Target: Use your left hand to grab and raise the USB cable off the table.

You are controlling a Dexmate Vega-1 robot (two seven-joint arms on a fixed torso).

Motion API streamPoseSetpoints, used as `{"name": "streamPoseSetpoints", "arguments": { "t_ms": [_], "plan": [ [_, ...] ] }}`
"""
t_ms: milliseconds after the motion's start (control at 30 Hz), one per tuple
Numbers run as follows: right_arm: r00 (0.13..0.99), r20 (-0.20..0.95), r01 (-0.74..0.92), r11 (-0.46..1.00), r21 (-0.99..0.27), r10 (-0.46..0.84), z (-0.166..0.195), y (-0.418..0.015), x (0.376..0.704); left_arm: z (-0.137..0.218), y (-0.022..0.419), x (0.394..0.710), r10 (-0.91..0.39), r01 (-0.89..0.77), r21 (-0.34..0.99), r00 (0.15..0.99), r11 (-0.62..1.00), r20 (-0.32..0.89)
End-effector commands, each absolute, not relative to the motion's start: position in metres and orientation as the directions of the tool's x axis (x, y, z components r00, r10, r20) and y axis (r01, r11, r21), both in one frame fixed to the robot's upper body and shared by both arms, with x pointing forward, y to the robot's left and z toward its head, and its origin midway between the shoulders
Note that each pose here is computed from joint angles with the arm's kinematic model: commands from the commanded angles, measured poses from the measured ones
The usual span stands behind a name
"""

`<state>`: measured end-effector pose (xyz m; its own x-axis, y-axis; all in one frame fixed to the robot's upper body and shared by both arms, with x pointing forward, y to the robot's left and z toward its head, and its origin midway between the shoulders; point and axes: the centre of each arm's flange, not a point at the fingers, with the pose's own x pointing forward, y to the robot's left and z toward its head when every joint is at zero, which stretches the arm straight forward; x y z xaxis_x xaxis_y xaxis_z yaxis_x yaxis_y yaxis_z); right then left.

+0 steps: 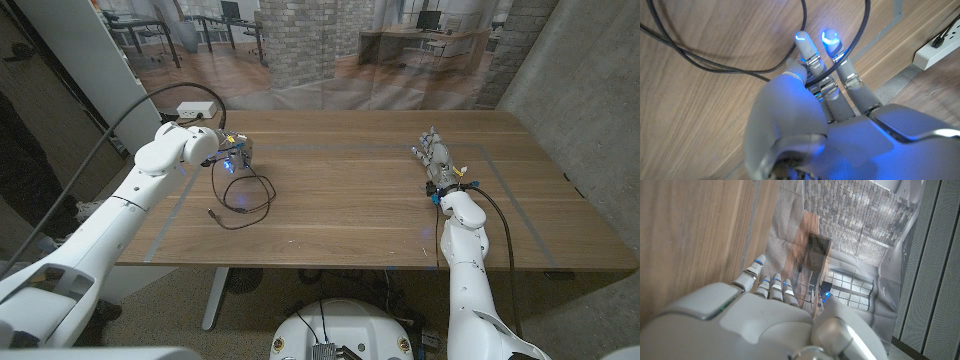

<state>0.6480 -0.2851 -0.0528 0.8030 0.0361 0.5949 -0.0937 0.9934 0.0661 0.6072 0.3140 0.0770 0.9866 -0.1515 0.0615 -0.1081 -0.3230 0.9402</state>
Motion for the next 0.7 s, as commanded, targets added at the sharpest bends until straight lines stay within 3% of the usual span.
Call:
{"name": "streamPoseSetpoints", "arguments": {
  "t_ms": [33,700],
  "plan": [
    [0.802,0.596,-0.097,0.993,0.063,0.041,-0.05,-0.284,0.652,0.089,0.317,0.604,-0.233,-0.237,0.964,0.951,-0.118,0.206],
    [0.796,0.604,-0.1,0.992,0.074,0.036,-0.053,-0.286,0.649,0.104,0.316,0.598,-0.321,-0.232,0.958,0.906,0.167,0.275]
  ]
}}
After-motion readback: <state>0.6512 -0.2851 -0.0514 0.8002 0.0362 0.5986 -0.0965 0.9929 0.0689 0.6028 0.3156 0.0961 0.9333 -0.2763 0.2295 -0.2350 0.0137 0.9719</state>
